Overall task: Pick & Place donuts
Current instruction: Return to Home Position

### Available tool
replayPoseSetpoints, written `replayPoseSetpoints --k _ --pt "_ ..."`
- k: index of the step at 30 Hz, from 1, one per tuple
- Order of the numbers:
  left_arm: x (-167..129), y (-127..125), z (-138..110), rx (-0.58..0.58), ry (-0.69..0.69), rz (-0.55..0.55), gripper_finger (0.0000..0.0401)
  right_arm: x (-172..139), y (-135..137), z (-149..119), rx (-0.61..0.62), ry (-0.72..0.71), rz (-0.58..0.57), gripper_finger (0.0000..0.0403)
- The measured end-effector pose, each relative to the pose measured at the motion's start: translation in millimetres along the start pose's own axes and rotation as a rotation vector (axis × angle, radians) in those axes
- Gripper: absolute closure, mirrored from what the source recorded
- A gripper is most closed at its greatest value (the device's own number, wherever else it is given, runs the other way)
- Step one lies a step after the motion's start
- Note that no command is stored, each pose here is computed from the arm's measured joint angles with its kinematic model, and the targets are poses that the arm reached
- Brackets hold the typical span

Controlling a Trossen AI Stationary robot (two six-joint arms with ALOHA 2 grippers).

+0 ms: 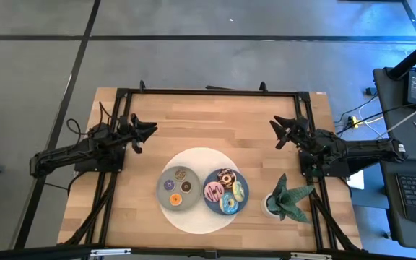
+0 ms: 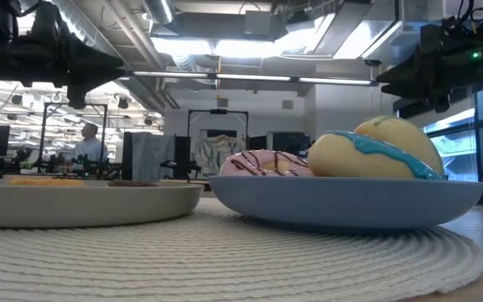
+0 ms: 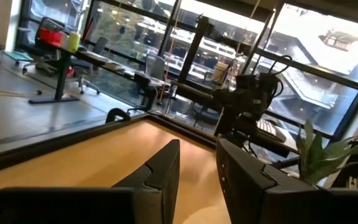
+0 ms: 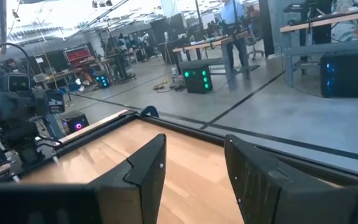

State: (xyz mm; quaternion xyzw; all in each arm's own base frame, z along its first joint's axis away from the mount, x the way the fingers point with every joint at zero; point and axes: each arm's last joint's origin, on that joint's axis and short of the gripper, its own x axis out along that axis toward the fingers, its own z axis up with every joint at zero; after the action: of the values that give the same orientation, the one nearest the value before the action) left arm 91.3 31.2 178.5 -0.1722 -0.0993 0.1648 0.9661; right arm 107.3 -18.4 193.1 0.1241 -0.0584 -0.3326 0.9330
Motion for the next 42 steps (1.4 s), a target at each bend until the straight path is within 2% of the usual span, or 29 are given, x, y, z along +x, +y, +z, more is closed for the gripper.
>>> replayPoseSetpoints --k 4,9,14,17,20,24,28,31,42 --pt "0 0 1 0.009 -0.007 0.001 0.0300 0 -1 -2 -0.013 0.021 -0.007 0.0237" --pt "0 1 -2 0.019 0.020 0.019 0.0297 -1 -5 -6 -0.027 0.034 -0.097 0.0237" --pt "0 2 -3 0.069 0.034 0.023 0.0297 -5 -8 -7 -0.040 0.054 -0.095 0.0237" --pt "0 2 -5 0.092 0.052 0.029 0.0297 -8 -10 -7 -0.036 0.062 -0.064 0.0237" --pt "0 3 -6 0.094 0.064 0.033 0.0296 -11 -10 -5 -0.035 0.061 0.008 0.0237" --pt "0 3 -7 0.155 0.073 0.034 0.0298 -16 -11 -6 -0.035 0.085 0.105 0.0237" --pt "0 3 -7 0.204 0.074 0.032 0.0298 -18 -13 -8 -0.036 0.091 0.121 0.0237" --pt "0 3 -7 0.206 0.075 0.032 0.0296 -17 -14 -16 -0.043 0.108 0.118 0.0237" --pt "0 3 -7 0.205 0.077 0.031 0.0298 -16 -13 -15 -0.059 0.097 0.149 0.0237"
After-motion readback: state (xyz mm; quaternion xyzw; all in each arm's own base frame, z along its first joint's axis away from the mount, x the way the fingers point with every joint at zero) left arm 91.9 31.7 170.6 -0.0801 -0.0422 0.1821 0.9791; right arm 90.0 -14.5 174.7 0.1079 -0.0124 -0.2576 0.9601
